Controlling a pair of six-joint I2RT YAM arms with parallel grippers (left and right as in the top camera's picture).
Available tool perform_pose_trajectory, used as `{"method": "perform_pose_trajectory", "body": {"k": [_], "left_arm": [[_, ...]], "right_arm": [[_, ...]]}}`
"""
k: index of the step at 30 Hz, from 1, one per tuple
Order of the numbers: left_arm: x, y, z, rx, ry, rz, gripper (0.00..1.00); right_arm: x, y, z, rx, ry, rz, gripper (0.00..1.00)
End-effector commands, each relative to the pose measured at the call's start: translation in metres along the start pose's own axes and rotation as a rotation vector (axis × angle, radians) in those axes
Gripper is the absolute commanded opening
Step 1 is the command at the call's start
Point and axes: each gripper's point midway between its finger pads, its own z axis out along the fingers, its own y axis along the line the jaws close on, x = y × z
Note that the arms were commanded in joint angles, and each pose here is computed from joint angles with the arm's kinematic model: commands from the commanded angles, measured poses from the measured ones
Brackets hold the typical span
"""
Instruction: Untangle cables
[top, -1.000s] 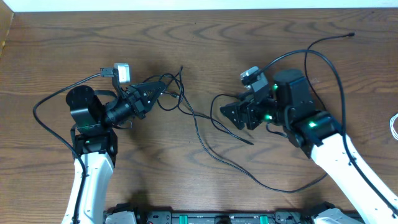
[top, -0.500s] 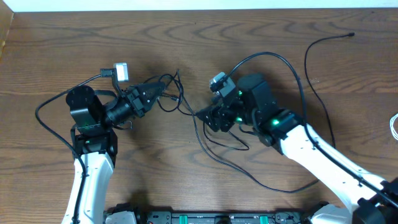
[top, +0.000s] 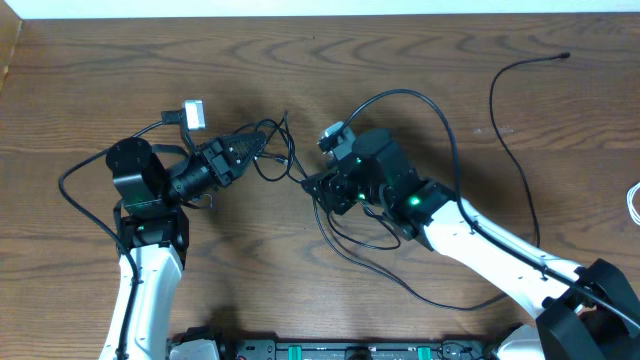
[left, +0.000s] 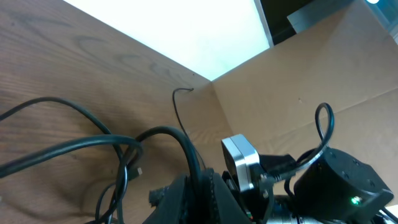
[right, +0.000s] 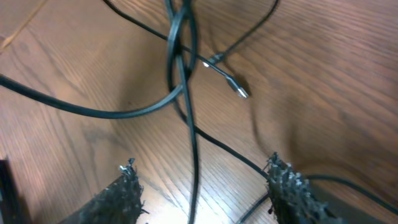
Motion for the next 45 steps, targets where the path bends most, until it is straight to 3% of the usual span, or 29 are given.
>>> {"method": "perform_pose_trajectory", "body": {"k": [1,5,9,12,21,26,28,31,36,45], "left_arm": [[-0.004,-0.007,-0.001,0.022,0.002,-0.028,0.08],[-0.008,-0.018,-0.001,0.063,0.001,-0.046,0.08],[-0.005,-0.034,-0.003,0.13,0.036,0.002,0.08],[-0.004,-0.035,-0.003,0.135,0.042,0.002,0.08],[-0.006,-0.033,-0.004,0.132,0.029,0.096,0.08],[-0.018,-0.024,-0.014,0.094,-0.022,0.139,0.08],[-0.025,-0.017,-0.02,0.067,-0.055,0.137,0.08],[-0.033,-0.01,-0.029,0.04,-0.087,0.131,0.08],[-0.041,0.006,-0.044,-0.013,-0.127,0.075,0.08],[-0.049,0.024,-0.063,-0.071,-0.177,0.018,0.08]], "right_arm": [[0.007,-0.001,0.007,0.017,0.018,0.013,0.57],[0.022,-0.016,0.02,0.087,0.054,0.019,0.49],[0.024,-0.051,0.022,0.265,0.039,0.045,0.15],[0.011,-0.066,0.01,0.34,-0.014,0.073,0.01],[-0.056,-0.097,-0.082,0.53,-0.26,0.115,0.01],[-0.071,-0.073,-0.116,0.335,-0.301,0.171,0.01],[-0.071,-0.067,-0.126,0.29,-0.293,0.163,0.01],[-0.064,-0.088,-0.145,0.413,-0.281,0.141,0.01],[-0.039,-0.151,-0.189,0.762,-0.277,0.287,0.01],[0.0,-0.208,-0.233,0.934,-0.246,0.515,0.01]]}}
